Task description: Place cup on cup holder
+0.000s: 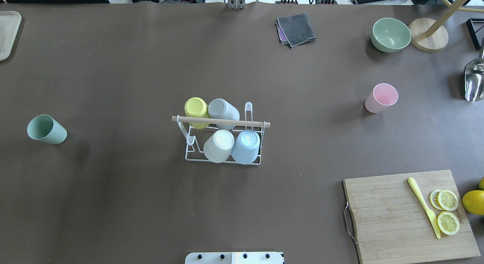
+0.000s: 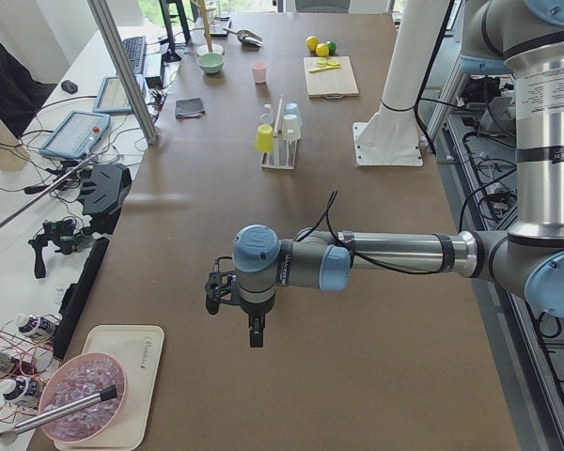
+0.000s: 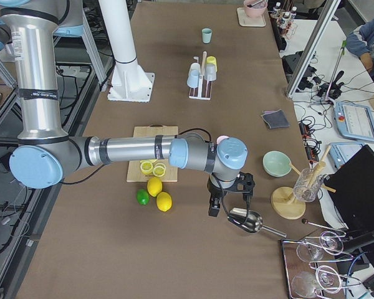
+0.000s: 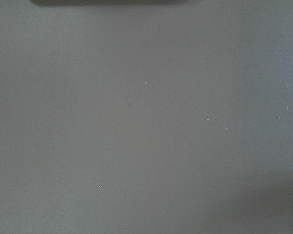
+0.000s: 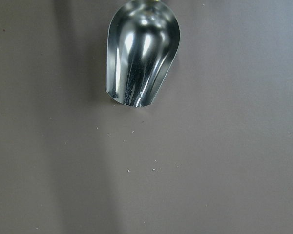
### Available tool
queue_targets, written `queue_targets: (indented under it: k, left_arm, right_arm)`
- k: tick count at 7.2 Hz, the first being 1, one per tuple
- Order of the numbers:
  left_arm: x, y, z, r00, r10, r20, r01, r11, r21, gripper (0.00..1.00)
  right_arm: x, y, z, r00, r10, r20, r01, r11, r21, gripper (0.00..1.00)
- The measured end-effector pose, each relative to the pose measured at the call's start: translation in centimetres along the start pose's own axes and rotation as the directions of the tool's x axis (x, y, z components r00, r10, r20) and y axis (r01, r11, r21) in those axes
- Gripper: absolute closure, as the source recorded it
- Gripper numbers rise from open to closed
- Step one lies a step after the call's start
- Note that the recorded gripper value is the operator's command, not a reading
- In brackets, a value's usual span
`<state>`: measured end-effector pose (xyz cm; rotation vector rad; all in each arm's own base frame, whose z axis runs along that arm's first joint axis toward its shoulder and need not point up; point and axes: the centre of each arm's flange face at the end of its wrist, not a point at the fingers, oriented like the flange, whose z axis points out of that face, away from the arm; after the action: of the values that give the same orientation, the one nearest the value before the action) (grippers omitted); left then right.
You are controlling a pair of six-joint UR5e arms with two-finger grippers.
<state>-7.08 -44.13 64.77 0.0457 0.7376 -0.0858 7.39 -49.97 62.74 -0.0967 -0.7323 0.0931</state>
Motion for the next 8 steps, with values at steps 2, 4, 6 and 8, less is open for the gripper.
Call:
queue_targets:
  k: [2,4,6,8]
  left_arm:
    - [-0.02,0.07,0.03,1.0,0.0,0.0,0.0,1.0,-0.001,0.02]
    - [-0.12,0.19,0.14,1.0,-0.002,0.0,0.002,1.0,-0.003,0.02]
    - [-0.07,0.18,0.14,1.0,-0.001,0.0,0.001,1.0,-0.003,0.02]
    - [-0.04,0.17,0.12,1.0,0.0,0.0,0.0,1.0,-0.003,0.02]
  right_arm:
    - [-0.16,-0.11,-0.08,1.0,-0.002,-0.002,0.002,1.0,0.0,0.0]
    - [-0.19,-0.23,-0.02,1.0,-0.004,-0.004,0.004,1.0,0.001,0.0]
    - [-0.25,-0.43,-0.1,1.0,-0.008,-0.01,0.008,1.0,0.004,0.0]
    - [-0.4,-0.89,-0.56,0.999,-0.036,-0.04,0.037,0.999,0.038,0.0]
